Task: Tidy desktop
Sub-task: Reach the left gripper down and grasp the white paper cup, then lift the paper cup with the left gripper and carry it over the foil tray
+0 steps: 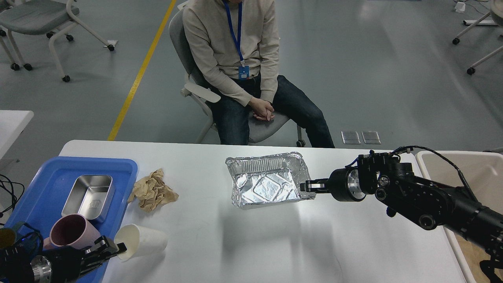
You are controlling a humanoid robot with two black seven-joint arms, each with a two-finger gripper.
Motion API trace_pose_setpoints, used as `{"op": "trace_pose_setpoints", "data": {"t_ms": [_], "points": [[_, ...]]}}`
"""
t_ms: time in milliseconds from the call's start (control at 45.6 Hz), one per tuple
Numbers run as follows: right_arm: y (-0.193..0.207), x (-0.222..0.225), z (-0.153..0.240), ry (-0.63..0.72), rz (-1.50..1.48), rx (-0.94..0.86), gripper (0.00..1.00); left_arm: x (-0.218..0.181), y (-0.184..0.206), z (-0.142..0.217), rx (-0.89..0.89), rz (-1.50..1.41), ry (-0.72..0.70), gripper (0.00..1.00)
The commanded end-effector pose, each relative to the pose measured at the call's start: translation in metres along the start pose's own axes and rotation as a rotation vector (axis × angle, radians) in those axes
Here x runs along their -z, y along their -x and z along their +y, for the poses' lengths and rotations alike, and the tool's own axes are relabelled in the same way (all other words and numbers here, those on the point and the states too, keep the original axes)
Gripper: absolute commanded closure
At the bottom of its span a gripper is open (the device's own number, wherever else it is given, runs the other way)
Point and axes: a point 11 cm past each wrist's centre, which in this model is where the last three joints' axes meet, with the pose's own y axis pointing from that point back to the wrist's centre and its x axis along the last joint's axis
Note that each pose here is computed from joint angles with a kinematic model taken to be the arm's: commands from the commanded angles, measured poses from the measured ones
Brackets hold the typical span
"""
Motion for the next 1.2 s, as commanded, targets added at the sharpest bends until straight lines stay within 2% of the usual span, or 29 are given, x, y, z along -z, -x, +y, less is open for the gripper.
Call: {"op": "trace_pose_setpoints", "data": {"t_ms": [0, 175, 372, 526, 679, 767, 1052, 1183], "points": [[0.000, 0.000, 0.000, 0.000, 0.000, 0.001, 1.00, -0.001, -0.004, 0.003, -0.008, -0.008, 0.008, 0.99], [0.000, 0.000, 0.000, 0.000, 0.000, 0.001, 1.00, -0.007, -0.008, 0.013, -0.015, -0.025, 0.026, 0.99], [-0.001, 0.000, 0.000, 0.001, 0.000, -0.001, 1.00, -0.009, -0.035, 0.050, -0.069, -0.089, -0.014, 0.99], [0.000, 0.002, -0.001, -0.004, 0.000, 0.001, 1.00, -0.031, -0.066, 0.083, -0.118, -0.162, -0.016, 0.99], [0.000, 0.003, -0.002, -0.006, 0.002, 0.002, 1.00, -0.072, -0.099, 0.106, -0.164, -0.254, 0.028, 0.99], [0.000, 0.003, -0.002, -0.006, 0.003, 0.003, 1.00, -0.097, -0.111, 0.112, -0.193, -0.298, 0.066, 0.99], [-0.001, 0.004, -0.001, -0.006, 0.005, 0.001, 1.00, -0.140, -0.124, 0.120, -0.195, -0.384, 0.126, 0.99], [0.000, 0.006, -0.003, -0.012, 0.007, 0.004, 1.00, -0.168, -0.125, 0.100, -0.190, -0.442, 0.178, 0.99]]}}
